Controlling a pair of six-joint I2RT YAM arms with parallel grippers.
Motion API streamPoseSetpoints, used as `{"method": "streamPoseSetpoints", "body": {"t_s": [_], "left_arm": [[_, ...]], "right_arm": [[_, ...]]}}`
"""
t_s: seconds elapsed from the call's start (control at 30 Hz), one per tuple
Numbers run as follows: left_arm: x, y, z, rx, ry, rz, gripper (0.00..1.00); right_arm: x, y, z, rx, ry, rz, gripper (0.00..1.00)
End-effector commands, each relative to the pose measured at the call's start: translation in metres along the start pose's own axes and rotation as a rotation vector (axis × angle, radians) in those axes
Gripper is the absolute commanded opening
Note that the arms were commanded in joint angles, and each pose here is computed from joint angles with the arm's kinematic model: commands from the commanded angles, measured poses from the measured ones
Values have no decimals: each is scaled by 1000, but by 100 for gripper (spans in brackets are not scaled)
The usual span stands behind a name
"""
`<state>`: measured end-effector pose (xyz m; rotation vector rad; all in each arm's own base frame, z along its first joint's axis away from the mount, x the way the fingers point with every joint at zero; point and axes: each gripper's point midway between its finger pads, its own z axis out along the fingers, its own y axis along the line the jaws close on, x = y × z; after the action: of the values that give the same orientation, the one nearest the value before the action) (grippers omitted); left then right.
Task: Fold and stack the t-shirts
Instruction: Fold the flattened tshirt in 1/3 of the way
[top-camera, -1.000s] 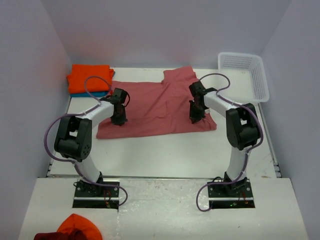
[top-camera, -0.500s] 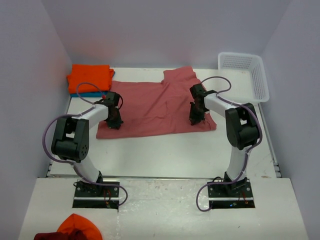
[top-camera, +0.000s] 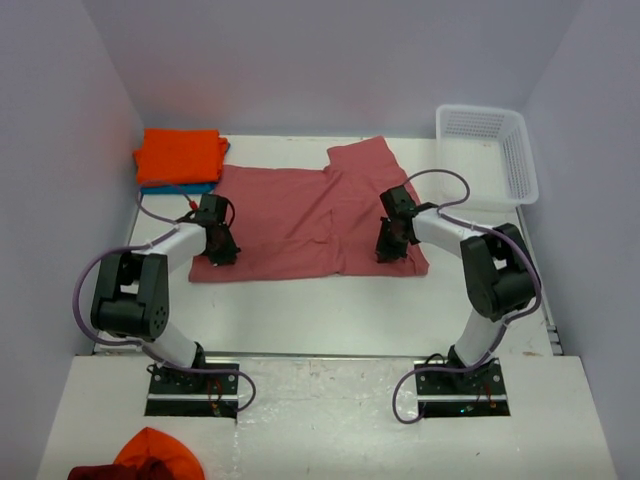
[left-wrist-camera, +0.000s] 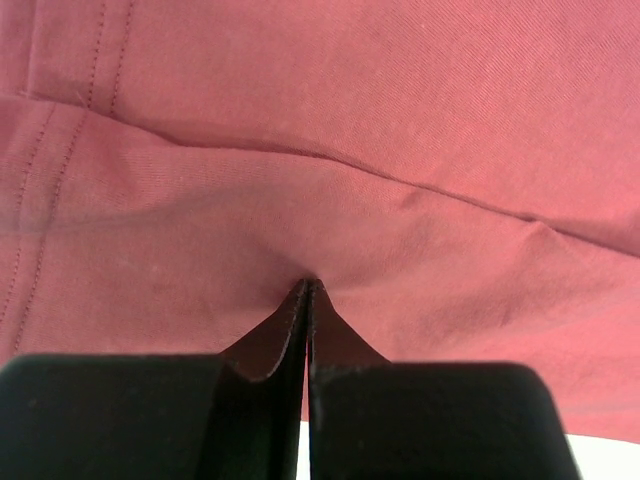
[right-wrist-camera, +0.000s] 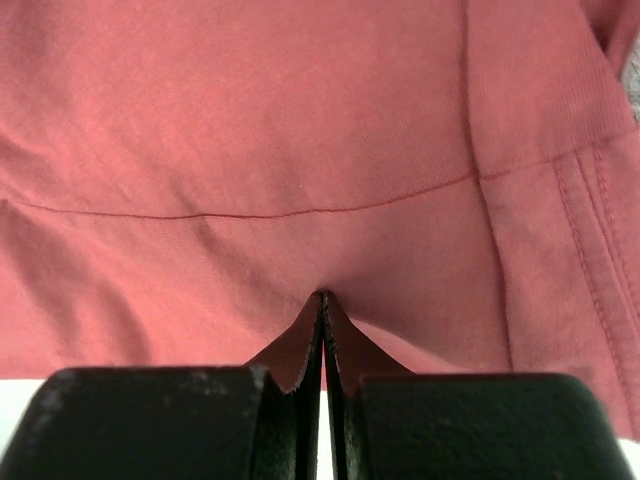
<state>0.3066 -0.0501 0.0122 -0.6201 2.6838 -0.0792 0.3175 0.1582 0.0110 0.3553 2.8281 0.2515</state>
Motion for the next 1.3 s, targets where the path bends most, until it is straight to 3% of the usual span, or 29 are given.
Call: {"method": "streamPoseSetpoints", "body": {"t_s": [0.0, 0.3, 0.6, 0.93, 1.27], "left_arm": [[50, 35, -3, -122, 164, -39, 0], [66, 65, -27, -197, 161, -157, 0], [95, 93, -46, -356, 282, -222, 0], [81, 107, -65, -405, 181, -279, 0], [76, 123, -60, -435, 232, -315, 0]], "right_arm": [[62, -23, 7, 92, 160, 21, 0], [115, -27, 13, 130, 234, 50, 0], [158, -29, -2, 165, 212, 76, 0], [212, -36, -11, 215, 221, 64, 0], [258, -44, -28, 222, 232, 107, 0]]}}
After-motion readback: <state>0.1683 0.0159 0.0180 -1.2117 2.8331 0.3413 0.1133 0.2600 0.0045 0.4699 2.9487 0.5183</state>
